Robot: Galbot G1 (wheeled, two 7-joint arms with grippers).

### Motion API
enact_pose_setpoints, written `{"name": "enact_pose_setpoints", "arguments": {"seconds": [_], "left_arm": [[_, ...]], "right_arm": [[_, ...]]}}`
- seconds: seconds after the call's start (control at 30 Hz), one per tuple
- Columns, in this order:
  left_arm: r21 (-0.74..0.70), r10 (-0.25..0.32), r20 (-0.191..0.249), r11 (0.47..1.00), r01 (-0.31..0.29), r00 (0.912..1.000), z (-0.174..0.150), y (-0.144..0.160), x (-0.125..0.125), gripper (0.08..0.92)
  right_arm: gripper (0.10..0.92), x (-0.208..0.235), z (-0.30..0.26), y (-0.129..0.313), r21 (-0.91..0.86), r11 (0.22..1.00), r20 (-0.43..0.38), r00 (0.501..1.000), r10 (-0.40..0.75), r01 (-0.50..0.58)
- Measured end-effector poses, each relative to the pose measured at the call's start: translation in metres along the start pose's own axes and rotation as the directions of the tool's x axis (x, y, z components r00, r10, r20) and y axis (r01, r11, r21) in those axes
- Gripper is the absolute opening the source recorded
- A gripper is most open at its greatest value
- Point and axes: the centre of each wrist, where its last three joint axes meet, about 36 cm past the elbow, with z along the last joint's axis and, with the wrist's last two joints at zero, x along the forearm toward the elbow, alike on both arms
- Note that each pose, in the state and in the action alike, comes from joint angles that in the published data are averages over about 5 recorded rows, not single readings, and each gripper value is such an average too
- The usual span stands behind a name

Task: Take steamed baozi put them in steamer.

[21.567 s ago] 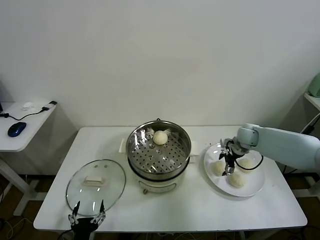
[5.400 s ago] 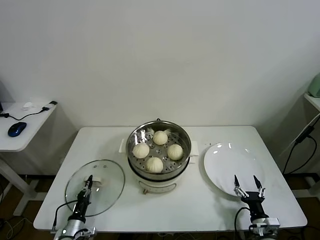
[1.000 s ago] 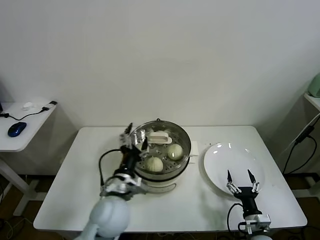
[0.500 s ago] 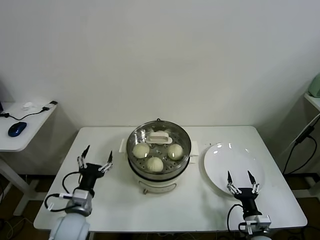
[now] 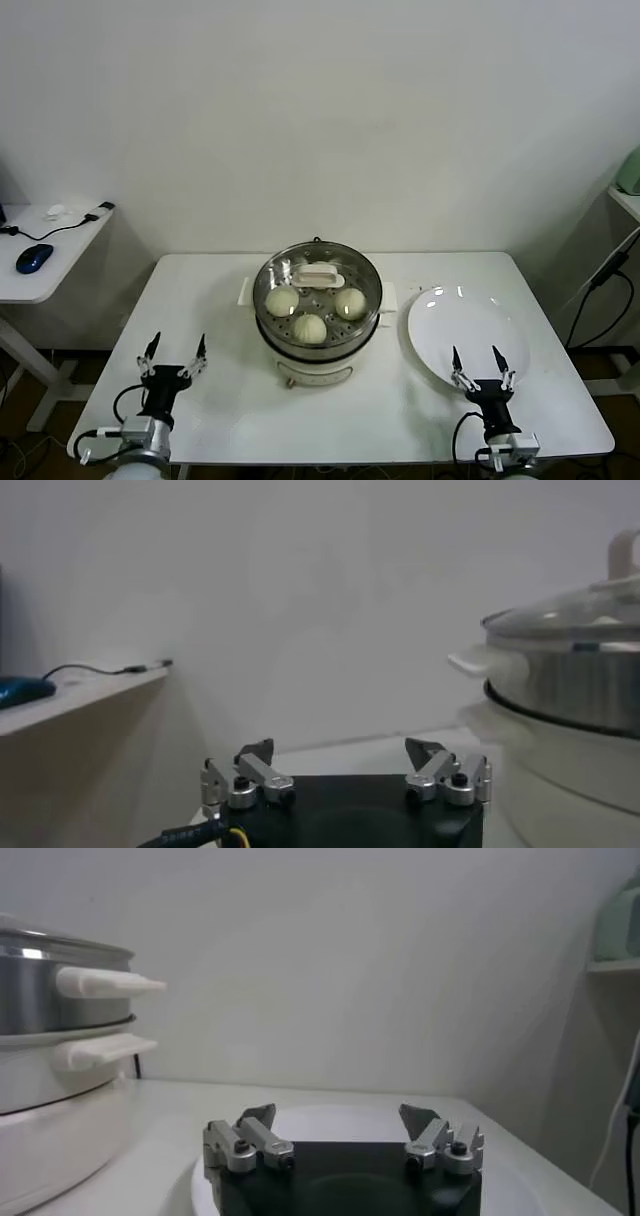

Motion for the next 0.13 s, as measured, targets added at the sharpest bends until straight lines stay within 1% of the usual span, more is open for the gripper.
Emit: {"name": "enact_pose_setpoints", "arguments": {"seconds": [0.13], "left_arm": [[0.013,-0.005,-0.001,1.000,0.005,1.0000,0.0046,0.0012,0.0041,0.823]], "right_arm": [[0.823,0.0000,0.0002,0.0007,-0.002,1.000,0.001,1.000,-0.001,0.001]]}}
